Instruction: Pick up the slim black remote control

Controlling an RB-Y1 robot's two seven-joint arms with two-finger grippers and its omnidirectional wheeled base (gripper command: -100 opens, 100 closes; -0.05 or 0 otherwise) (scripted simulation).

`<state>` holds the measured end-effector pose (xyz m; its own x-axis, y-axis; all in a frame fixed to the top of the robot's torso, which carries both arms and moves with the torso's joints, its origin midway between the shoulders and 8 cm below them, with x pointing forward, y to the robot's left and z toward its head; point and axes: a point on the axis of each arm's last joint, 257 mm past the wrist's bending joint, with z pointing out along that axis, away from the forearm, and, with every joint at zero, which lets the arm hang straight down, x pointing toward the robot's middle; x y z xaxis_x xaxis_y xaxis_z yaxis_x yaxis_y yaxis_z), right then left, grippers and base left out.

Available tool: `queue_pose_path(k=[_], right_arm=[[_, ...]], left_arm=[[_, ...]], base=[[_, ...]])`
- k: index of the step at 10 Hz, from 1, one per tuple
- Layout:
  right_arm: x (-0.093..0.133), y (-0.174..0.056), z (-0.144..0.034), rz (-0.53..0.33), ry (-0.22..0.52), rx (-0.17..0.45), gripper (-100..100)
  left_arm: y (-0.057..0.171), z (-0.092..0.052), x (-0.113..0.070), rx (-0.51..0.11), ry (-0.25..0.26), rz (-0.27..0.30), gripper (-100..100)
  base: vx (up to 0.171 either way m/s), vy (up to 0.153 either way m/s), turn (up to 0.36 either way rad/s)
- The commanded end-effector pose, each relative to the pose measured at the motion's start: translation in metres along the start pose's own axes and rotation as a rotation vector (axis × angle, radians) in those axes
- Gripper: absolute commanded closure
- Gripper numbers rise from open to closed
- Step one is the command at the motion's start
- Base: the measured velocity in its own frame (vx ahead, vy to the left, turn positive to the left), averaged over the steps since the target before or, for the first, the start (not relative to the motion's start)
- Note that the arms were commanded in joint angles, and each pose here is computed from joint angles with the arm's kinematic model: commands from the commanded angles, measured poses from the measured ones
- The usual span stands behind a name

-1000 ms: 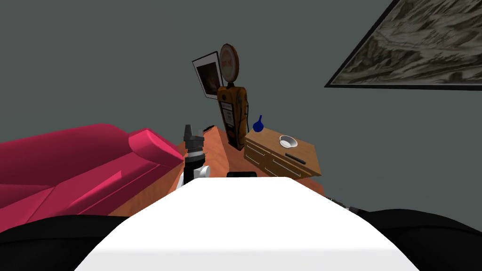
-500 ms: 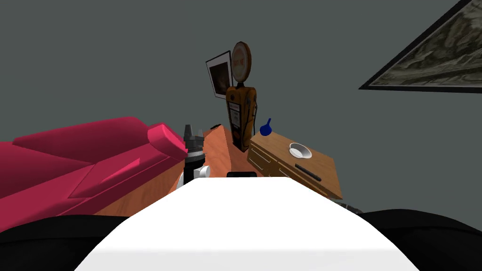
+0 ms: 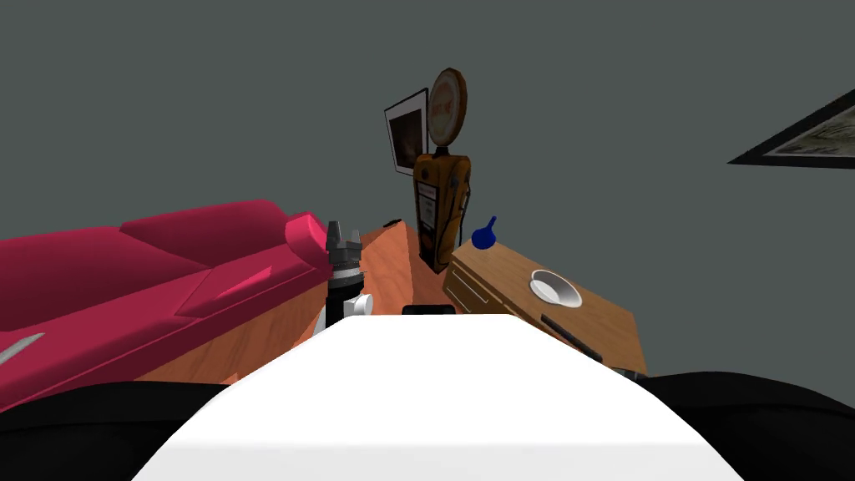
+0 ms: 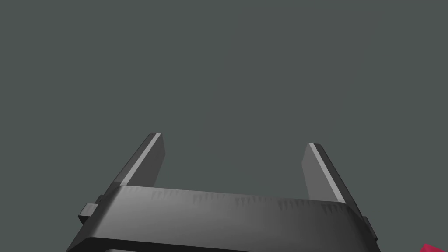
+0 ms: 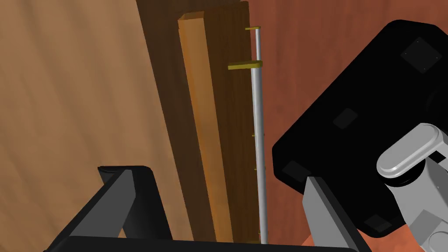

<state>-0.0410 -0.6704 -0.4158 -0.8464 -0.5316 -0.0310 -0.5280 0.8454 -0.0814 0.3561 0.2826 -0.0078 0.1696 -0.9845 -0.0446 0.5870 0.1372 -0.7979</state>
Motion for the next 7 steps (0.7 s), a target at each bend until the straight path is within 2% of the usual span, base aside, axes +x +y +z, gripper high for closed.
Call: queue_pose_path(k=[1, 3, 5, 6, 7], right_arm=[[0.011, 0.000, 0.000, 0.016, 0.022, -0.006, -100], [0.018, 0.007, 0.002, 0.037, 0.034, -0.022, -100], [0.022, 0.018, 0.008, 0.057, 0.036, -0.045, -100], [0.021, 0.013, 0.005, 0.050, 0.036, -0.035, -100], [0.021, 0.014, 0.005, 0.052, 0.035, -0.038, 0]], left_arm=[[0.000, 0.000, 0.000, 0.000, 0.000, 0.000, 0], [0.000, 0.000, 0.000, 0.000, 0.000, 0.000, 0], [0.000, 0.000, 0.000, 0.000, 0.000, 0.000, 0], [0.000, 0.000, 0.000, 0.000, 0.000, 0.000, 0], [0.000, 0.000, 0.000, 0.000, 0.000, 0.000, 0]], base=[[0.128, -0.072, 0.339], [0.110, -0.052, 0.213], [0.056, -0.017, 0.150], [0.020, -0.002, 0.018], [0.000, 0.000, 0.000]])
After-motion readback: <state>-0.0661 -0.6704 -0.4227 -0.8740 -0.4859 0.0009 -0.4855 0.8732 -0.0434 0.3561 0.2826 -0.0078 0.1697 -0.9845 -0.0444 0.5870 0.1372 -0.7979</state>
